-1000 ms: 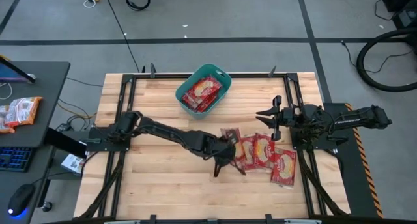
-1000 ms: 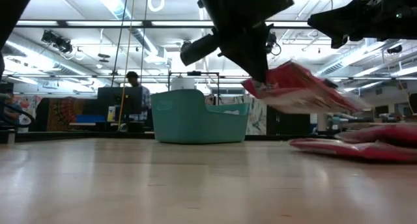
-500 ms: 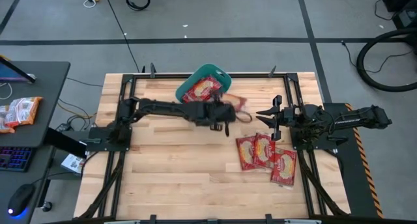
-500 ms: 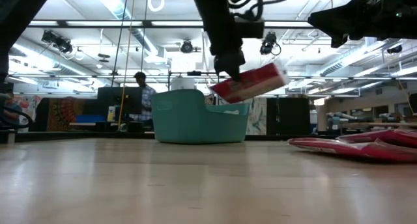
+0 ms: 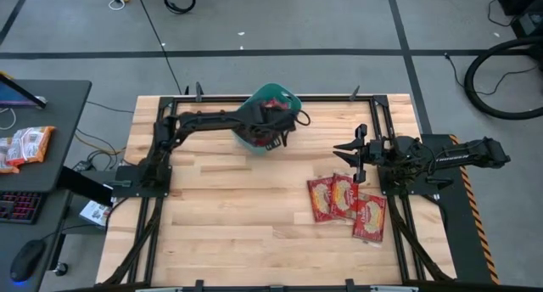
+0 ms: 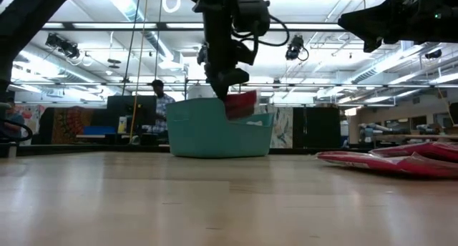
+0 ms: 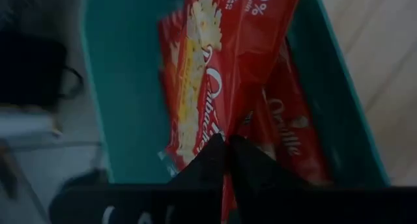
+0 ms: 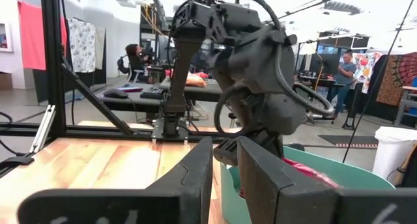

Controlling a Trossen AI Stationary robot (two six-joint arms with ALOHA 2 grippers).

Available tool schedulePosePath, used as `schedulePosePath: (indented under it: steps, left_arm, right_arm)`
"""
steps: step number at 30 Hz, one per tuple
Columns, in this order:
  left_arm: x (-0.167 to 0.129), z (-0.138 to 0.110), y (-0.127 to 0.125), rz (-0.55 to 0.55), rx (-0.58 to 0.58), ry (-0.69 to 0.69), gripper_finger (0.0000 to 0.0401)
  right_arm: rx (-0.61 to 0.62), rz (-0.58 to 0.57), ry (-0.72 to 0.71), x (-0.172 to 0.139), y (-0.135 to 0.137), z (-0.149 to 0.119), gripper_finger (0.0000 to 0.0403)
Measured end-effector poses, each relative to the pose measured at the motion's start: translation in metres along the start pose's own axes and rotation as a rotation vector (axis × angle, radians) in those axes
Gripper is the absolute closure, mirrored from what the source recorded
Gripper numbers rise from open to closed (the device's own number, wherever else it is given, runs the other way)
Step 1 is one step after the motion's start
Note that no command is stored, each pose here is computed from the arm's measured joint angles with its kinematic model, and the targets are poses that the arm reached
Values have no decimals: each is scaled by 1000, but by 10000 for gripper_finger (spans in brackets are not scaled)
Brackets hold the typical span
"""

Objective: Sort popcorn bags into baskets
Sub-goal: Put the popcorn bag into the green bin

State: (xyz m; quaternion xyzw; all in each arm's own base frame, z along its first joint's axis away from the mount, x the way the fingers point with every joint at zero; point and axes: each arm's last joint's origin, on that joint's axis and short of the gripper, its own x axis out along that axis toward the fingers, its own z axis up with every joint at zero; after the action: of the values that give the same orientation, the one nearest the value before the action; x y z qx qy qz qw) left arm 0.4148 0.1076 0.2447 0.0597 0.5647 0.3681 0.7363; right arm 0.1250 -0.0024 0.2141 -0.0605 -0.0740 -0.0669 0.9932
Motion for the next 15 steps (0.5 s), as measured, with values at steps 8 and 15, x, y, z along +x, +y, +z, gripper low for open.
schedulePosePath:
  steps: [8,15]
  left_arm:
    - [22,0,26,-221,-197,105,379]
    - [30,0,39,-220,-249,127,375]
  right_arm:
    - [0,0,-2,0,0,0,325]
    - [0,0,-2,0,0,0,325]
